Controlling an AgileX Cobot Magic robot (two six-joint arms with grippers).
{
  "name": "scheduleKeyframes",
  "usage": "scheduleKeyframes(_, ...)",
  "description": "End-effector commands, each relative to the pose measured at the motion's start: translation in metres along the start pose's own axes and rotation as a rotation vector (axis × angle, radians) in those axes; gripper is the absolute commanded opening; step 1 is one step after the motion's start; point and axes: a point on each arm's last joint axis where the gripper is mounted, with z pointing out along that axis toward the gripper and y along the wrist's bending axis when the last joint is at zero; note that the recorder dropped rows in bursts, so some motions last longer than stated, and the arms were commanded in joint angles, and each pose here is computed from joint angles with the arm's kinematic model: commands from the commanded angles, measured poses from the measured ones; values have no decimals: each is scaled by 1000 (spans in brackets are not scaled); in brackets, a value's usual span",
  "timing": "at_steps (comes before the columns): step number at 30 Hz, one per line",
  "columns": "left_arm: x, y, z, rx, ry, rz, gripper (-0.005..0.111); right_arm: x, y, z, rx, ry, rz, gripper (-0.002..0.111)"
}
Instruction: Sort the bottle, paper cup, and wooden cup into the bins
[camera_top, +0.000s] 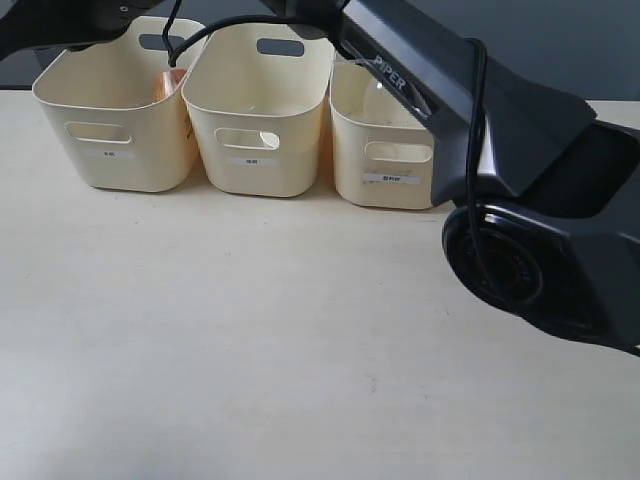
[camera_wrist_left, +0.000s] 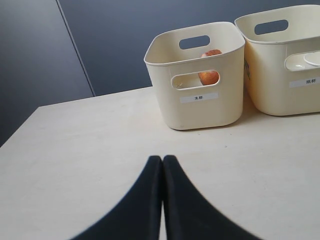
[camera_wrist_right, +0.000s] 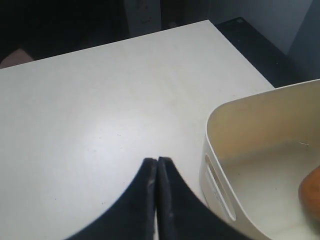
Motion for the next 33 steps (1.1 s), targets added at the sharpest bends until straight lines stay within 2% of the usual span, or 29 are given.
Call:
scheduleKeyframes(1,-2,0,0,4,-6,-3,0,-6,1,-6,1,-21,0,-1)
scheduleKeyframes(11,-2,0,0,4,-6,-3,0,-9,2,-9,3,-39,25,-1)
scheduleKeyframes(14,-2,0,0,4,-6,-3,0,3,1,-17,23,153,-48,-1)
scheduleKeyframes(16,-2,0,0,4,-6,-3,0,13,-4,-26,83,298,-36,-1)
scheduleKeyframes(19,-2,0,0,4,-6,-3,0,16,-19,-37,198,352,-7,-1)
scheduleKeyframes(23,-2,0,0,4,-6,-3,0,29,-37,-51,168,399,88,-1)
scheduleKeyframes(27,-2,0,0,4,-6,-3,0,43,-54,-65,195,352,155,-1)
scheduleKeyframes(33,-2,0,0,4,-6,-3,0,67,-62,-100,326,251,141,-1)
